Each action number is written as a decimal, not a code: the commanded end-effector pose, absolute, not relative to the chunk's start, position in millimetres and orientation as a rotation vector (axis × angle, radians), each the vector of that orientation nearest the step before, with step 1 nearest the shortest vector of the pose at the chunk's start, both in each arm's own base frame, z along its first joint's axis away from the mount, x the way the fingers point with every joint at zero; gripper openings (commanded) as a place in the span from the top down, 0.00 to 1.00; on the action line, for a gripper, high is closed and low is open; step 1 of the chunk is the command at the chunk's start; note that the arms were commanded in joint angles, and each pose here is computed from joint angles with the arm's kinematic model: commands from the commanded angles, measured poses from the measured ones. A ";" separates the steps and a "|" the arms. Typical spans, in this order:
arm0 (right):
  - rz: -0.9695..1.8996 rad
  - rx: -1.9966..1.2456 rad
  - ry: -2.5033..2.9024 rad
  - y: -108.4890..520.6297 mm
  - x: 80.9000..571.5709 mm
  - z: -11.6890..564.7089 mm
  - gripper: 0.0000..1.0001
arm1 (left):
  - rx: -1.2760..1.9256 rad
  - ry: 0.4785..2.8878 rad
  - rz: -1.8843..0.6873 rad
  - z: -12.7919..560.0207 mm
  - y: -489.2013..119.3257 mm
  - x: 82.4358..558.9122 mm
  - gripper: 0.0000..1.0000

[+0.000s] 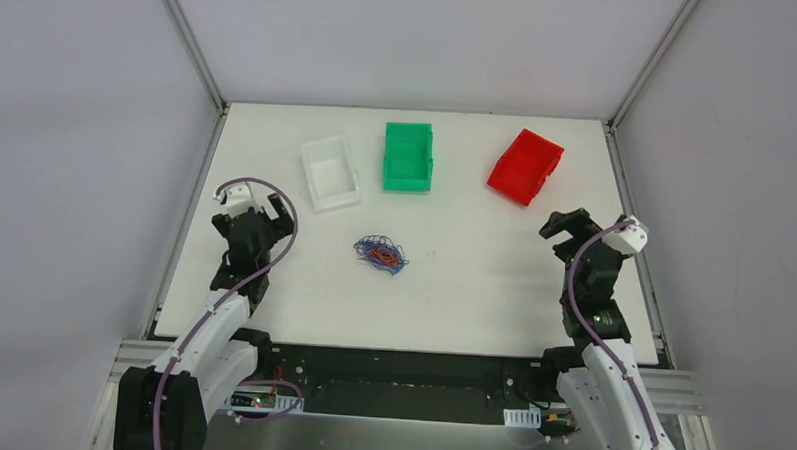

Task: Untangle the cables

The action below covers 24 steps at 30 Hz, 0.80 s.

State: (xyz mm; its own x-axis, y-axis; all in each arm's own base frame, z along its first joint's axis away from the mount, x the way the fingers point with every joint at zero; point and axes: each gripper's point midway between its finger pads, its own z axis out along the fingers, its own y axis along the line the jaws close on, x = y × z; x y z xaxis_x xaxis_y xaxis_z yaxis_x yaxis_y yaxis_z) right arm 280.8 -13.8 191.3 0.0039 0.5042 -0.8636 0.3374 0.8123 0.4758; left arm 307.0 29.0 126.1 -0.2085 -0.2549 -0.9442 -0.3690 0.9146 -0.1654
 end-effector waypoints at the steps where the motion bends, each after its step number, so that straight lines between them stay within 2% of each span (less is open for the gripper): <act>1: 0.177 0.726 1.641 -10.4 280.6 198.2 0.01 | -0.461 1.738 -0.008 141.1 15.2 310.7 0.00; 4: 0.218 0.707 1.684 -0.9 282.8 198.0 0.01 | -0.478 1.677 -0.034 144.3 15.9 305.2 0.00; 9: 0.518 0.461 1.834 64.4 294.1 193.8 0.01 | -0.589 1.653 -0.109 124.4 15.8 290.9 0.00; 13: 0.832 0.173 2.002 142.7 292.8 183.1 0.11 | -0.590 1.851 -0.418 108.4 -37.8 289.6 0.00; 17: 0.881 -0.071 2.157 206.6 285.3 157.5 0.16 | -0.446 1.963 -0.645 102.4 -83.5 282.9 0.00; 20: 0.971 -0.194 2.206 250.4 280.4 145.7 0.25 | -0.360 1.977 -0.750 110.2 -103.5 280.7 0.00; 24: 1.004 -0.315 2.258 296.2 277.2 125.8 0.35 | -0.230 1.981 -0.896 118.3 -138.0 284.1 0.08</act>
